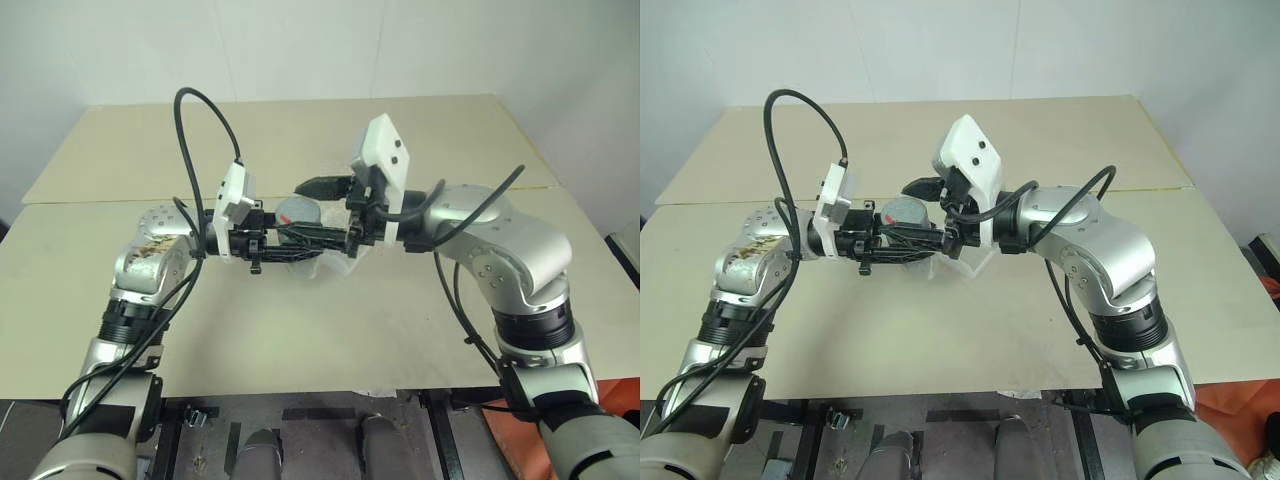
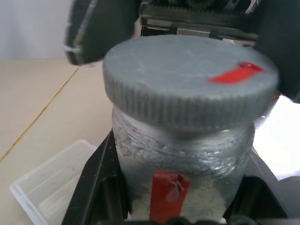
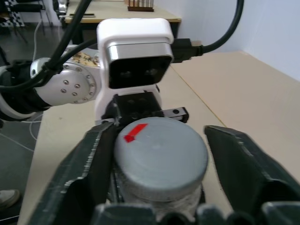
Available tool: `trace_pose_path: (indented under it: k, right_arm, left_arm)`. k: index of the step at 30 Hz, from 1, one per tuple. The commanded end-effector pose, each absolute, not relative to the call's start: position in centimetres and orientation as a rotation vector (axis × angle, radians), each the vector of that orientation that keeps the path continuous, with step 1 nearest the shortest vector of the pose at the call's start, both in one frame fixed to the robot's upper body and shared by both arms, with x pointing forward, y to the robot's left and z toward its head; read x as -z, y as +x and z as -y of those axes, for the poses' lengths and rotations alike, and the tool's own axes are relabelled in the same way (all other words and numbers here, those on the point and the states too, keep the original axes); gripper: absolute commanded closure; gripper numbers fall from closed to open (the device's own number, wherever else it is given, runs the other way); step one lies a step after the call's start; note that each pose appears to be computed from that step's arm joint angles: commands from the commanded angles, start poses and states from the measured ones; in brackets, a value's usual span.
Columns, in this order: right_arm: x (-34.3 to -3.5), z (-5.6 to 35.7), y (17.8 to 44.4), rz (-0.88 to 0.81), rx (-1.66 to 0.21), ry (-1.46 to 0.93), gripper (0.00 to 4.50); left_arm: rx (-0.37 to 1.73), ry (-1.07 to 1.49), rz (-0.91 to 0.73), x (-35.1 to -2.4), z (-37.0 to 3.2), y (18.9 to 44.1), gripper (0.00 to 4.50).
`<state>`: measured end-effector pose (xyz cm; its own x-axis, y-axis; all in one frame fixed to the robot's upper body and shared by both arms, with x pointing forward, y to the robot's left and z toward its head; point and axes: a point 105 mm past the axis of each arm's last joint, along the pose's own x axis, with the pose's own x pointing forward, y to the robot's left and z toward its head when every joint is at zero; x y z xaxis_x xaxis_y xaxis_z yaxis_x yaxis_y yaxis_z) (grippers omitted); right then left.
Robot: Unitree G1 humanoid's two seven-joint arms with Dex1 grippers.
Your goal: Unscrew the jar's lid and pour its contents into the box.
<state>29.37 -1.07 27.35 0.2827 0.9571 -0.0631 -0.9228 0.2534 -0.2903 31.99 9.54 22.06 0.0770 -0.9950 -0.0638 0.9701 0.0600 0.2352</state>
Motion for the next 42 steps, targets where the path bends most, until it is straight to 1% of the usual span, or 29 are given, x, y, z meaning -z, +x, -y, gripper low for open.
trace_pose_path:
  k: [1, 4, 6, 10, 14, 17, 20, 24, 25, 27, 30, 32, 34, 37, 39, 41, 42]
  right_arm:
    - [-28.3, 1.0, 28.9, 0.172, -1.288, -0.325, 1.78]
    - [-28.1, 0.9, 28.9, 0.162, -1.296, -0.316, 1.78]
    - [-28.5, 0.9, 28.7, 0.156, -1.311, -0.286, 1.78]
    - [-30.1, 1.4, 28.7, 0.148, -1.316, -0.205, 1.78]
    - [-32.0, 2.5, 29.2, 0.193, -1.262, -0.140, 1.78]
    - [-33.2, 4.6, 30.5, 0.249, -1.127, -0.143, 1.78]
    - [-33.0, 7.3, 32.1, 0.258, -0.973, -0.152, 1.78]
    - [-30.7, 11.8, 34.1, 0.203, -0.712, -0.169, 1.78]
    - [-29.7, 12.8, 34.4, 0.181, -0.654, -0.194, 1.78]
    - [-26.7, 14.4, 35.0, 0.109, -0.553, -0.236, 1.78]
    - [-23.4, 15.4, 35.4, 0.024, -0.470, -0.236, 1.78]
    - [-19.4, 16.2, 35.9, -0.072, -0.379, -0.279, 1.78]
    - [-16.6, 16.7, 36.3, -0.137, -0.303, -0.267, 1.78]
    - [-13.6, 18.0, 37.8, -0.266, -0.111, -0.202, 1.78]
    - [-12.6, 18.4, 38.2, -0.304, -0.057, -0.210, 1.78]
    - [-12.9, 18.4, 38.2, -0.292, -0.058, -0.216, 1.05]
    - [-13.4, 18.3, 38.0, -0.283, -0.077, -0.217, 0.84]
  left_arm:
    - [1.497, 0.276, 0.178, -23.2, -9.7, 31.5, 2.55]
    - [1.498, 0.279, 0.178, -23.2, -9.7, 31.5, 2.55]
    - [1.499, 0.285, 0.178, -23.1, -9.7, 31.5, 2.55]
    - [1.501, 0.310, 0.171, -22.8, -9.8, 31.5, 2.55]
    - [1.494, 0.322, 0.162, -22.4, -10.0, 31.6, 2.55]
    - [1.470, 0.317, 0.163, -22.6, -10.4, 31.9, 2.55]
    - [1.426, 0.306, 0.176, -23.0, -10.8, 32.4, 2.55]
    - [1.353, 0.283, 0.195, -23.6, -11.6, 33.0, 2.55]
    - [1.336, 0.274, 0.199, -23.8, -11.9, 33.2, 2.55]
    - [1.295, 0.263, 0.212, -24.1, -12.2, 33.6, 2.55]
    - [1.254, 0.257, 0.224, -24.5, -12.4, 34.1, 2.55]
    - [1.226, 0.256, 0.233, -24.7, -12.4, 34.5, 2.55]
    - [1.198, 0.261, 0.236, -24.8, -12.3, 34.8, 2.55]
    - [1.107, 0.319, 0.231, -24.4, -12.0, 36.1, 2.55]
    - [1.031, 0.351, 0.245, -24.5, -11.7, 37.2, 2.55]
    - [0.957, 0.365, 0.273, -25.0, -11.4, 38.2, 2.55]
    - [0.920, 0.387, 0.289, -25.2, -11.3, 38.6, 2.55]
